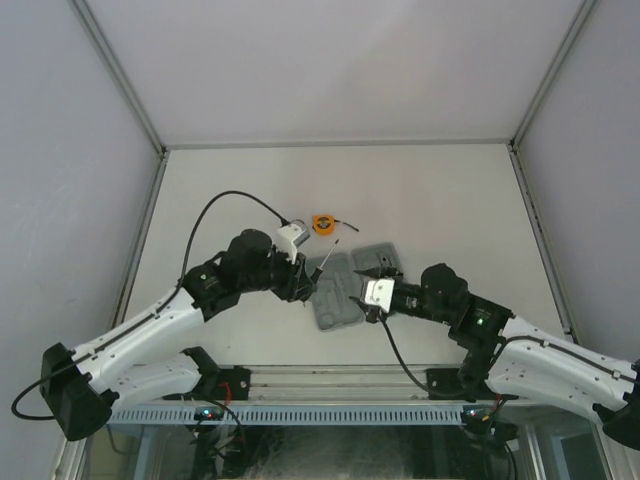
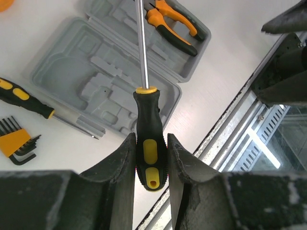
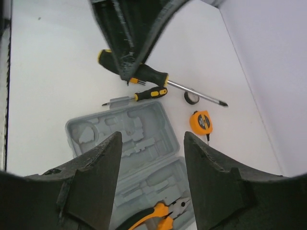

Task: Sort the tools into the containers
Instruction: Place the screwdriver in the storage box.

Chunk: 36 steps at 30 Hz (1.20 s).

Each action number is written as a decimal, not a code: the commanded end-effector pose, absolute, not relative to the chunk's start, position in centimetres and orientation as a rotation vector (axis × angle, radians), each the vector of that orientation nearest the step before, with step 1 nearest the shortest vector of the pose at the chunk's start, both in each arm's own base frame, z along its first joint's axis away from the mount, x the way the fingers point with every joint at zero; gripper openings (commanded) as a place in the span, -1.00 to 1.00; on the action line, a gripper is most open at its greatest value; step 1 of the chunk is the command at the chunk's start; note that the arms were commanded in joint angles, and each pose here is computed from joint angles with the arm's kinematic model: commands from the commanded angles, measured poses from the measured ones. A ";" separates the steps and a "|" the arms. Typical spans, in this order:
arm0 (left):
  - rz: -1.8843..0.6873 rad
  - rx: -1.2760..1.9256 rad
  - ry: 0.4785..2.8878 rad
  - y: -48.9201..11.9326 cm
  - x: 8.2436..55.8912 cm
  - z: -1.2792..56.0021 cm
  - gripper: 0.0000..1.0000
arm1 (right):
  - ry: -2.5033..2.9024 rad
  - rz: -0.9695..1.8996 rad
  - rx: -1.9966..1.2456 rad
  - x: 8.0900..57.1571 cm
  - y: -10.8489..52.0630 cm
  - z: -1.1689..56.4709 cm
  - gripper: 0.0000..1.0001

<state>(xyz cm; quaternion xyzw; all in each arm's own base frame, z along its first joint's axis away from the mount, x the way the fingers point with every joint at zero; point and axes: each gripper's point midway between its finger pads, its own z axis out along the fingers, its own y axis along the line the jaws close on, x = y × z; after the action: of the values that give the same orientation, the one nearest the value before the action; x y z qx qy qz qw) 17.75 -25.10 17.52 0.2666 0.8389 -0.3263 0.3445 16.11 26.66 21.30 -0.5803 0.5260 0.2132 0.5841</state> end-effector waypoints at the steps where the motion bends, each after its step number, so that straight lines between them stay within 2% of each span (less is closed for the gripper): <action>1: -0.937 0.811 2.069 -27.4 17.3 20.9 -0.99 | 0.934 0.419 -1.604 13.8 27.2 21.4 0.07; 13: -0.959 1.016 2.083 -29.4 14.8 20.1 -1.00 | 0.855 0.345 -1.866 12.6 26.4 20.1 0.00; 36: -0.907 1.231 2.135 -30.1 12.7 18.5 -0.99 | 0.867 0.335 -1.950 12.9 27.4 19.0 -0.09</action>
<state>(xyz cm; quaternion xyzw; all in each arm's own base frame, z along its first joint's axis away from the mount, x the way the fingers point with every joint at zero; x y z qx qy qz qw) 12.68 -28.94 16.05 0.4301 0.8116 -0.3170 0.2363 12.68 25.91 16.00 -0.8054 0.3793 0.1373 0.4343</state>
